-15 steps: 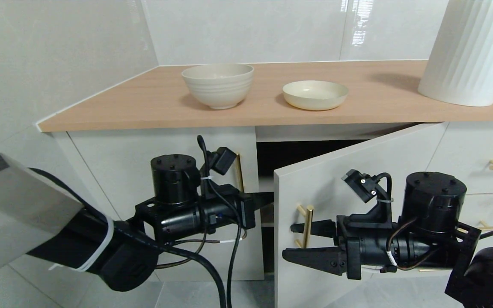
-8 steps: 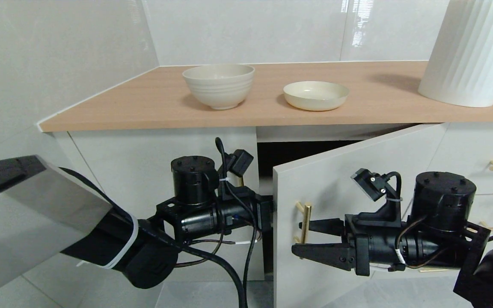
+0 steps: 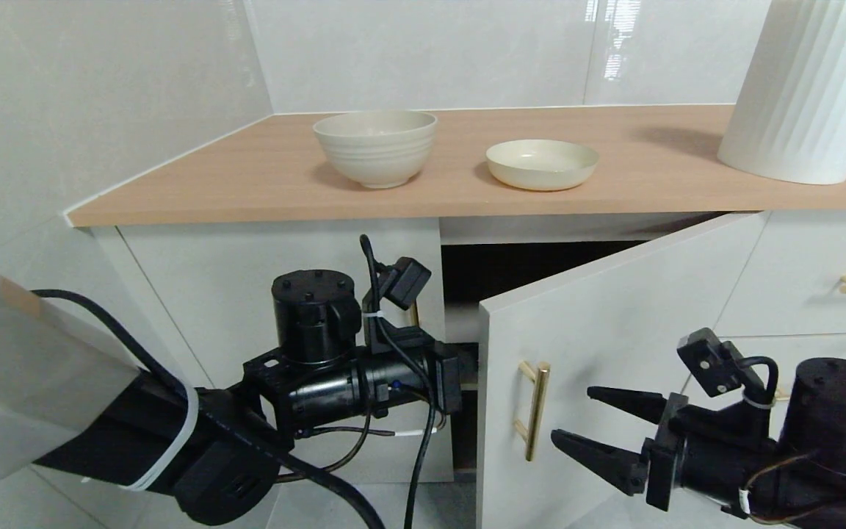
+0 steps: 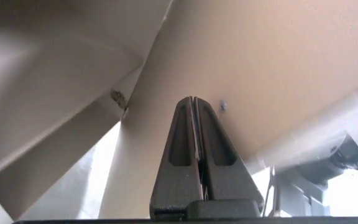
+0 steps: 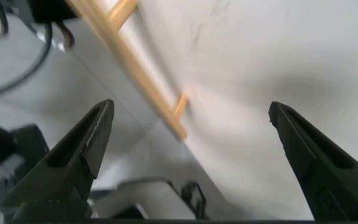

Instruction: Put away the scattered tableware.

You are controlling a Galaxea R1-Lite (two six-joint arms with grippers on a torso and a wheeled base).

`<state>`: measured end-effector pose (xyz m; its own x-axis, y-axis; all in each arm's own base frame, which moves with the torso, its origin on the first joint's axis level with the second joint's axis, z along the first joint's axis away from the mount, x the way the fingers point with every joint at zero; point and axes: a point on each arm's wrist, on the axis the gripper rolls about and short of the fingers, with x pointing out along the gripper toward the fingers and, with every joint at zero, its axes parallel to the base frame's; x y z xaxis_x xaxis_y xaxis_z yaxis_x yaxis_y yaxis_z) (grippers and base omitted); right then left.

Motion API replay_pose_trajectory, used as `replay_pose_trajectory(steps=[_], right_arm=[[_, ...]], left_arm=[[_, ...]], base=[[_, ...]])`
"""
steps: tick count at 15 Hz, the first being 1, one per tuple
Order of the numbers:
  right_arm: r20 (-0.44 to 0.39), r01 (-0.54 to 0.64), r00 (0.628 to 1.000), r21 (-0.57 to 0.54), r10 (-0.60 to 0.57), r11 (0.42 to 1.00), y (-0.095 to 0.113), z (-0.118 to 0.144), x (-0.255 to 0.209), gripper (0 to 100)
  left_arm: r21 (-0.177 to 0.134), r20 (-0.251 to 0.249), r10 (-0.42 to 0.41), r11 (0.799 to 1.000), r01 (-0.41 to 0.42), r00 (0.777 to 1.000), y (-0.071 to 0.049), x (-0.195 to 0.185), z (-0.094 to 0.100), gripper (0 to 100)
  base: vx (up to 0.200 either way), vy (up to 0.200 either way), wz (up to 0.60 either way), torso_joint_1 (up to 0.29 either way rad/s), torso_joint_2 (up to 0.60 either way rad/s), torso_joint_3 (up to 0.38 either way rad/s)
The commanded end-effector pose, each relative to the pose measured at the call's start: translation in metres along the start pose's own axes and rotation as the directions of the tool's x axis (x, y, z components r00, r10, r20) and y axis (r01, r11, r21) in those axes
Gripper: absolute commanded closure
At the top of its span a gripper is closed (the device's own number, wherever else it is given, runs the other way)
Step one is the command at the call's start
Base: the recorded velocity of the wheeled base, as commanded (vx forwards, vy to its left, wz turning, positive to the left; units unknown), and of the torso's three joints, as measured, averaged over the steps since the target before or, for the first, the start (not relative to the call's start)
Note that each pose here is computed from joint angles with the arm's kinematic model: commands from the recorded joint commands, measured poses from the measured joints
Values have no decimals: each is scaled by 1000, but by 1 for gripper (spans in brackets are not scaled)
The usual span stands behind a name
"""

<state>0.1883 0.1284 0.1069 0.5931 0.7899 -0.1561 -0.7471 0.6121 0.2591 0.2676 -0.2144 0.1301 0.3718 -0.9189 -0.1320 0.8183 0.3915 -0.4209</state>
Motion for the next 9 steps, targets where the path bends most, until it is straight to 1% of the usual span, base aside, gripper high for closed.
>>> replay_pose_trajectory(steps=[1,3,4,5,7,9], right_arm=[[44,46,998,-35,-44,998,18,18,-41,0],[23,187,982,-20,-187,982,21,38,-51,0],[-30,294,955,-52,-295,954,23,44,-57,0],[-54,332,940,-80,-337,940,24,47,-60,0],[-43,334,940,-81,-338,939,26,49,-63,0],[-45,331,941,-82,-335,940,26,49,-64,0]], left_arm=[[5,11,-4,1000,4,1000,-7,-10,3,100],[7,11,-11,1000,11,1000,-8,-7,3,100],[3,1,-13,1000,13,1000,-9,-6,1,100],[2,-3,-14,1000,14,1000,-9,-6,0,100],[2,-5,-16,1000,16,1000,-9,-4,-1,100],[0,-16,-28,1000,28,999,-11,1,-4,100]], base=[[0,0,0,0,0,0],[0,0,0,0,0,0],[0,0,0,0,0,0],[0,0,0,0,0,0],[0,0,0,0,0,0],[0,0,0,0,0,0]])
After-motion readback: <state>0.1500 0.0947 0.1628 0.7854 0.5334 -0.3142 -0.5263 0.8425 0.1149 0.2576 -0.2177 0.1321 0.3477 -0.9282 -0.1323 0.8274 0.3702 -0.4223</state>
